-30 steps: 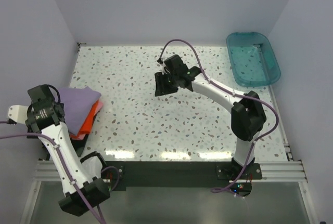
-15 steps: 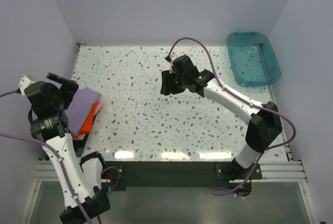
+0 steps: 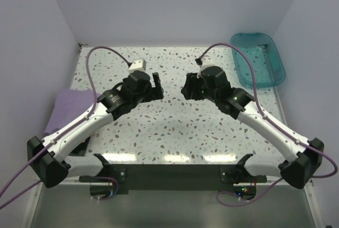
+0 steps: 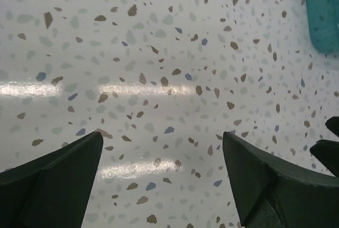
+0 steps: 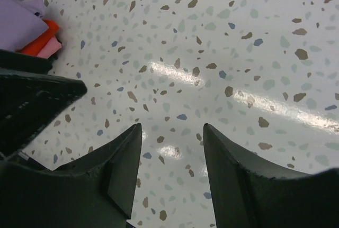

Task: Fold and stack the t-shirts
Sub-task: Reset both grippers

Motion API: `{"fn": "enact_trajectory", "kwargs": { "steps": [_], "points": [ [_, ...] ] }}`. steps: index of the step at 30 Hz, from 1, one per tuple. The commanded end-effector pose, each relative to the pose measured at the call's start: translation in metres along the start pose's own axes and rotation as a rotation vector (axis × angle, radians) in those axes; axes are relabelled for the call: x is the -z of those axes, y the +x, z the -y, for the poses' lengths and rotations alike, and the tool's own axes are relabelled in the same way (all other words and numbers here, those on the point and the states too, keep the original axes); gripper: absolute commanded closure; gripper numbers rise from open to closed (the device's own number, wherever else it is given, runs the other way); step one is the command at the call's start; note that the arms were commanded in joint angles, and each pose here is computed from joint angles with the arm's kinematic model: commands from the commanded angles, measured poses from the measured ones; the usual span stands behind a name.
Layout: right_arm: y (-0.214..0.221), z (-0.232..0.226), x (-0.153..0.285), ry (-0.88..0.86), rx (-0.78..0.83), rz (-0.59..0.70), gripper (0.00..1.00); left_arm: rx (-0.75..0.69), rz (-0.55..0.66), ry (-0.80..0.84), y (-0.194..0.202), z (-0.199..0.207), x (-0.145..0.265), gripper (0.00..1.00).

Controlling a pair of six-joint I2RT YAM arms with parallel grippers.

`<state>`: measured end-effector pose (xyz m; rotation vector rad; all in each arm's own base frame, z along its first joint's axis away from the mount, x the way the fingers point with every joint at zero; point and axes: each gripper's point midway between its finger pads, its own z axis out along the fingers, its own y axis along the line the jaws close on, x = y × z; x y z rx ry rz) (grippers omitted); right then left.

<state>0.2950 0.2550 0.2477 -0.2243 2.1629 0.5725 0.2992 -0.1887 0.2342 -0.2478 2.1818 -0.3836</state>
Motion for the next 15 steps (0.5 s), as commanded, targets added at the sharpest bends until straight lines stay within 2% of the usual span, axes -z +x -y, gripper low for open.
{"fn": "enact_trajectory", "kwargs": {
  "steps": [1,5,14,15],
  "points": [
    [-0.014,0.015,0.021,0.058,-0.048,0.126,0.46,-0.059,0.113,0.050,-0.013,0.032,-0.001,0.00],
    [0.002,0.040,0.037,0.152,-0.054,0.124,0.45,-0.122,0.052,0.145,0.016,0.049,-0.013,0.00],
    [0.020,0.061,0.035,0.222,-0.053,0.126,0.45,-0.159,0.041,0.185,0.028,0.050,-0.015,0.00],
    [0.018,0.064,0.035,0.238,-0.057,0.143,0.40,-0.166,0.040,0.185,0.029,0.050,-0.015,0.00]
  ]
}}
